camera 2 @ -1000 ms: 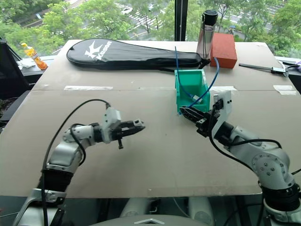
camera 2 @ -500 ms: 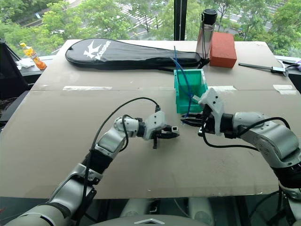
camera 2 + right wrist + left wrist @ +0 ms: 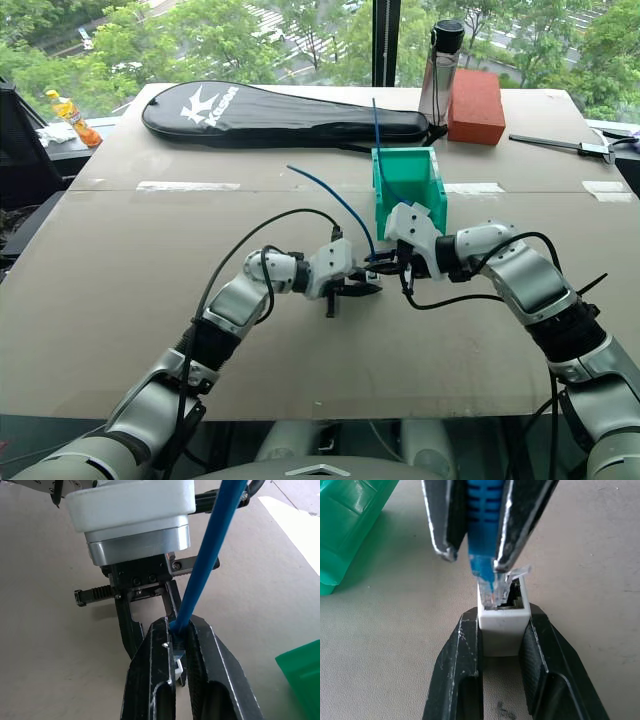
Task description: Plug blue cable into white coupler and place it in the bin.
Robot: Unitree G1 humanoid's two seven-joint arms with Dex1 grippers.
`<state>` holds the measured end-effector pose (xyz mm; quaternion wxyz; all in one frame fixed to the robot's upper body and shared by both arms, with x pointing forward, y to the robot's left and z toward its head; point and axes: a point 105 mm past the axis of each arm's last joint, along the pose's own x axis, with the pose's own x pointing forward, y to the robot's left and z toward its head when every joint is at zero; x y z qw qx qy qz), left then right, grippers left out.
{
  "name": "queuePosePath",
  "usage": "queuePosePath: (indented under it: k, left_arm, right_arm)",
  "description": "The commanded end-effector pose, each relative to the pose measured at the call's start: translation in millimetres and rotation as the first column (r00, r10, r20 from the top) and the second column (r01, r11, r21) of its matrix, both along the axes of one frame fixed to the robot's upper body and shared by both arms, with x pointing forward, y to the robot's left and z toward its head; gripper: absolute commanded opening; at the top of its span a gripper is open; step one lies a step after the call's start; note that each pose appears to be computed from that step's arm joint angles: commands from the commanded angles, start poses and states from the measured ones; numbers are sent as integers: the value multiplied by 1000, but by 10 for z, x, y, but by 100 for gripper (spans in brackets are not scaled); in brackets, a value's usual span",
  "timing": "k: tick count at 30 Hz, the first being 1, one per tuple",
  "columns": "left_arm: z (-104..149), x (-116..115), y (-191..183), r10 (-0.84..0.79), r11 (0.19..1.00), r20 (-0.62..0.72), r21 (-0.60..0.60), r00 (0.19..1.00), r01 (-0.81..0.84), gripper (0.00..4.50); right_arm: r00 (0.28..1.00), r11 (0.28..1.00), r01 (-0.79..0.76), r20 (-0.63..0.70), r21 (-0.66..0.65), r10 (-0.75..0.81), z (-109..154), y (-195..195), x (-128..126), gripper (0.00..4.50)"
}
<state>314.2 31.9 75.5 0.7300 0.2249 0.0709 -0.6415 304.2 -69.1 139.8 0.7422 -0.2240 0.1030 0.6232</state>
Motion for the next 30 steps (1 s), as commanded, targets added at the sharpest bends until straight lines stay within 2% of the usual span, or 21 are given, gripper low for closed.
queuePosePath:
  k: [1,7,13,17,25,30]
  left_arm:
    - [-46,-8,41,8,1000,-1,22,1000,-8,37]
    - [-42,1,49,10,1000,1,22,1000,-10,37]
    - [-44,9,59,15,1000,0,21,1000,-15,37]
    - [-42,11,57,13,1000,1,20,1000,-13,37]
    - [-41,-8,39,7,1000,7,17,1000,-7,37]
    - [-43,-14,38,12,1000,5,13,1000,-13,37]
  right_arm:
    - [999,998,-39,27,-42,40,-30,2,-14,0]
    - [996,990,-94,-2,-107,95,-151,-77,-85,0]
    - [994,987,-113,-14,-114,112,-169,-72,-112,0]
    - [993,981,-114,-16,-155,113,-261,-97,-97,0]
    - [995,985,-89,-48,-151,82,-299,-83,24,0]
    - [991,972,-113,-94,-205,96,-559,-96,-31,0]
